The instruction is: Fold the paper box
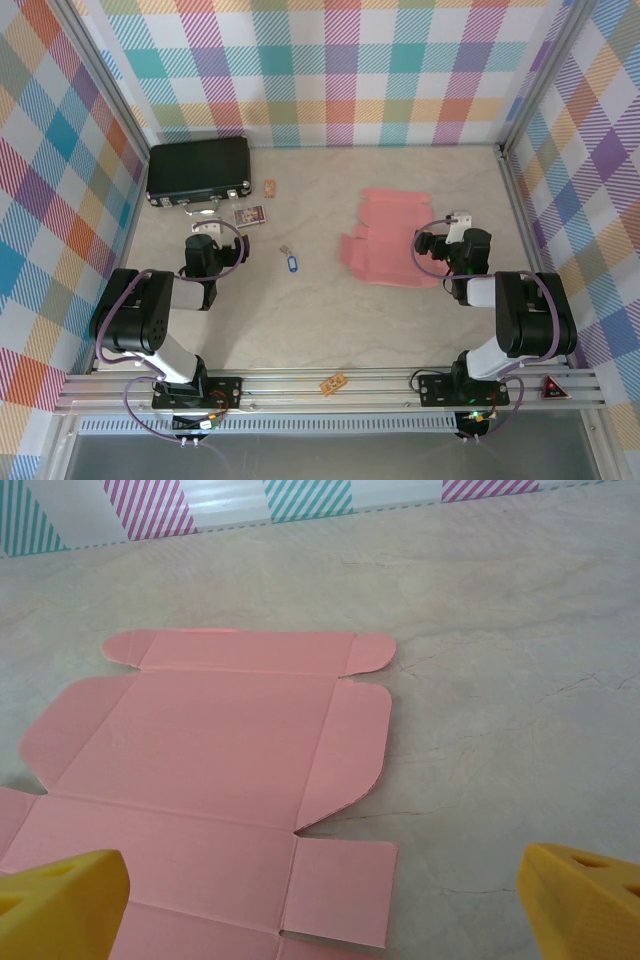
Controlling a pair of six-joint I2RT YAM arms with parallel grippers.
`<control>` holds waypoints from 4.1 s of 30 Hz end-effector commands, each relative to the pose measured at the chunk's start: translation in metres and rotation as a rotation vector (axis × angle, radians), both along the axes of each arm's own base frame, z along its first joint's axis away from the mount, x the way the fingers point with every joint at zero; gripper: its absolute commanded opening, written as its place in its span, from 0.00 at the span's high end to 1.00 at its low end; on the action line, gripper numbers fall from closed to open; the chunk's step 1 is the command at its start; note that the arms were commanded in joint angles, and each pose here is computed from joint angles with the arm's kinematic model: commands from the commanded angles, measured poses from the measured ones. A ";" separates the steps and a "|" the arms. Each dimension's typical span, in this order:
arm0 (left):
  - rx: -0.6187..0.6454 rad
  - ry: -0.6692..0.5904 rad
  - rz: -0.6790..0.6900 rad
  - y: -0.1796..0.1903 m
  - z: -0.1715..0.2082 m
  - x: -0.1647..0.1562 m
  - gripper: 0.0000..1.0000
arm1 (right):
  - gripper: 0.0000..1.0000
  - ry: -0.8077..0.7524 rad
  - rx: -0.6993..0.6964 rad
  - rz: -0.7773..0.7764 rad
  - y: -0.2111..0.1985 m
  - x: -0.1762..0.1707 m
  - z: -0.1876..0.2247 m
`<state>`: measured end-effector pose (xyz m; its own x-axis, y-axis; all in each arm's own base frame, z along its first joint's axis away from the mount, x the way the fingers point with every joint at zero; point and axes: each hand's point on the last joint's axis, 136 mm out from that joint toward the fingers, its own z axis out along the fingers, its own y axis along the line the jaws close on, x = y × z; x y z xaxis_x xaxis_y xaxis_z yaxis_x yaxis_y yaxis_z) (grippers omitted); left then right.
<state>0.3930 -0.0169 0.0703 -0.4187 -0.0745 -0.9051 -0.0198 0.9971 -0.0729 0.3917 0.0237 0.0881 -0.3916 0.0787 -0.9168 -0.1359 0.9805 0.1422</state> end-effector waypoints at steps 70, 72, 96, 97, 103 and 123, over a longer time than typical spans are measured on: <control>-0.284 0.787 -0.350 -0.346 -0.057 -0.025 1.00 | 0.82 0.882 0.370 -0.072 0.097 -0.092 -0.071; -0.267 0.791 -0.346 -0.343 -0.059 -0.022 1.00 | 0.83 0.893 0.368 -0.060 0.104 -0.096 -0.073; -0.227 0.679 -0.473 -0.348 0.039 0.026 0.91 | 0.96 0.704 0.302 0.029 0.135 -0.060 0.007; -0.232 0.684 -0.474 -0.349 0.041 0.020 0.91 | 0.96 0.695 0.300 0.023 0.126 -0.053 0.009; -0.270 0.740 -0.502 -0.373 0.034 -0.029 1.00 | 1.00 0.711 0.270 0.004 0.078 -0.012 0.007; -0.277 0.875 -0.418 -0.385 -0.063 -0.073 1.00 | 1.00 0.940 0.188 -0.095 0.044 0.022 -0.063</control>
<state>0.3144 -0.4192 0.0303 -0.9569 0.1036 -0.2715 0.2256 0.8537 -0.4694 0.4265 0.0726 0.0327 -0.9326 0.2634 -0.2468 0.1715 0.9250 0.3392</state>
